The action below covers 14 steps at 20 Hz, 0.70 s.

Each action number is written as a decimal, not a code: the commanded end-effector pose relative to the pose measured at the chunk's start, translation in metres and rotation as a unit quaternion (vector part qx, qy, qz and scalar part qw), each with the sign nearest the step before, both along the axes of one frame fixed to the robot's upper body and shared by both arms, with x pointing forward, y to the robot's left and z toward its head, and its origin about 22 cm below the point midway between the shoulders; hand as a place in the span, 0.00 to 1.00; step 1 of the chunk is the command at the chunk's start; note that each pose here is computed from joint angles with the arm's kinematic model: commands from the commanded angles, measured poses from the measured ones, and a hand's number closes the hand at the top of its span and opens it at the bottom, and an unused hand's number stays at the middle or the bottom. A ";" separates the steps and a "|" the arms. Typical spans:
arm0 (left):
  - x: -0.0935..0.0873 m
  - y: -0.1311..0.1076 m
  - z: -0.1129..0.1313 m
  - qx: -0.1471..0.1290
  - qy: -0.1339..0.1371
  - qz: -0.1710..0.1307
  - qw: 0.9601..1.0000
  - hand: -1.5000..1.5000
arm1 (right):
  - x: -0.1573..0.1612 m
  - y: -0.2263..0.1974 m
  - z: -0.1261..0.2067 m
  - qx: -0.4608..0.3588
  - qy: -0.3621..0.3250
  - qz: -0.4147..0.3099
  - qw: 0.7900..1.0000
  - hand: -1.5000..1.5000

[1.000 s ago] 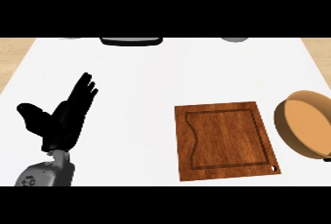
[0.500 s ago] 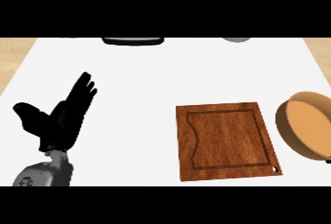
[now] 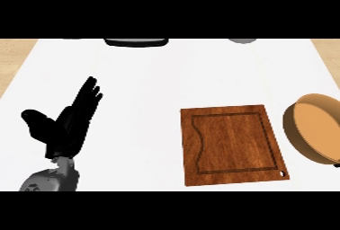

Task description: Pick the bell pepper from the cutting board and place it in the pot

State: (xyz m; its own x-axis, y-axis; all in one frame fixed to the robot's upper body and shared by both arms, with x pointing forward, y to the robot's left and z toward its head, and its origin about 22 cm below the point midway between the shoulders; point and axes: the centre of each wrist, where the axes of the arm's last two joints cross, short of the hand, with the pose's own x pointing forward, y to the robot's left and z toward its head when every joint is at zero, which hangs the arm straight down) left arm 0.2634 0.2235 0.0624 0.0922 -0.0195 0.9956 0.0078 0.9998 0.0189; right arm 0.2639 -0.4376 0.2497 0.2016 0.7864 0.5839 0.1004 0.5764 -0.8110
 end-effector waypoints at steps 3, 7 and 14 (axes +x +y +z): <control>0.004 0.008 -0.006 -0.001 0.008 -0.004 1.000 0.50 | 0.019 0.000 -0.010 0.117 0.005 0.011 0.993 0.00; 0.008 0.005 0.001 0.006 0.002 0.000 1.000 0.50 | 0.021 -0.005 -0.018 0.190 -0.109 -0.024 0.975 0.00; -0.004 0.007 0.013 0.002 -0.004 -0.002 1.000 0.50 | -0.013 -0.066 0.002 0.214 -0.221 -0.117 0.944 0.00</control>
